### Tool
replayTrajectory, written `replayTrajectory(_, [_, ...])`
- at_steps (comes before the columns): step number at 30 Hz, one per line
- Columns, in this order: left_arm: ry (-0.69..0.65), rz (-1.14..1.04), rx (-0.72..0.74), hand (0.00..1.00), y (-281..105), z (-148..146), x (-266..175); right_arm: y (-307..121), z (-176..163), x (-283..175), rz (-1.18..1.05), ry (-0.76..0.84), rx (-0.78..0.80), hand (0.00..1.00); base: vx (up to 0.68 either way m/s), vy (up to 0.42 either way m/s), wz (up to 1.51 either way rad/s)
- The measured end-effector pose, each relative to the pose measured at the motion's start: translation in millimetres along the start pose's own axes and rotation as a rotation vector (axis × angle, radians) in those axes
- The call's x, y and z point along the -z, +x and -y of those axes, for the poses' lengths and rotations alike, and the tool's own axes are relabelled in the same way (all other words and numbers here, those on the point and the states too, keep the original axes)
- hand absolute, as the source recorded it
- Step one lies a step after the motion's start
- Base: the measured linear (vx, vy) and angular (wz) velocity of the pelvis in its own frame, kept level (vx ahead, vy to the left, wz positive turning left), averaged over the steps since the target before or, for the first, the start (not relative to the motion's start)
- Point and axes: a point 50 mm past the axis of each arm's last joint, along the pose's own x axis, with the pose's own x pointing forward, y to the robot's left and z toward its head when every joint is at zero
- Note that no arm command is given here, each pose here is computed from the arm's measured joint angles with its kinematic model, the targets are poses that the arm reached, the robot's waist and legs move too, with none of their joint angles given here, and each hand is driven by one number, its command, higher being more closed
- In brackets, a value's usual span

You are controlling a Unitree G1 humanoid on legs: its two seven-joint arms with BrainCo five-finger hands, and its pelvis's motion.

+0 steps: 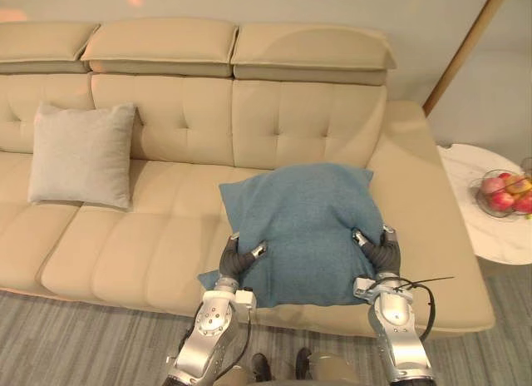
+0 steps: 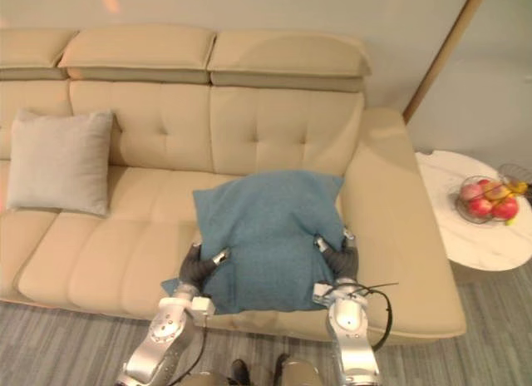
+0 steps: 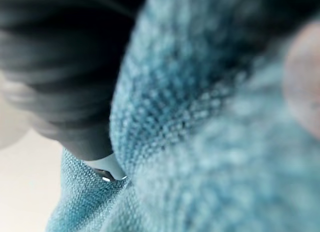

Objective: Pick up cushions and gather them together orderly.

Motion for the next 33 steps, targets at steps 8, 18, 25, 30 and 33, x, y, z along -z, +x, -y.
replayTrajectory(8, [-0.016,-0.02,0.041,1.0,-5.0,5.7,5.1,-3.4,7.7,-4.6,0.019,0.005,0.029,1.0,0.13,0.028,0.27])
replayTrajectory(18, [-0.014,-0.025,0.04,1.0,-7.5,5.6,6.5,-2.6,6.4,-6.8,0.027,0.011,0.03,1.0,0.06,0.116,-0.15])
replayTrajectory(25, [0.012,0.053,0.048,1.0,-7.7,7.9,-10.9,-1.7,1.6,-31.2,0.134,0.014,0.043,1.0,-0.07,-0.034,-0.16])
replayTrajectory(30, [0.047,0.184,0.034,1.0,2.8,14.4,-38.1,0.0,-1.0,-59.6,0.261,0.025,0.097,1.0,-0.07,-0.031,-0.18])
replayTrajectory(33, [0.071,0.289,0.018,1.0,16.3,18.1,-61.6,9.5,-6.1,-79.4,0.348,0.046,0.13,1.0,-0.12,-0.007,-0.04])
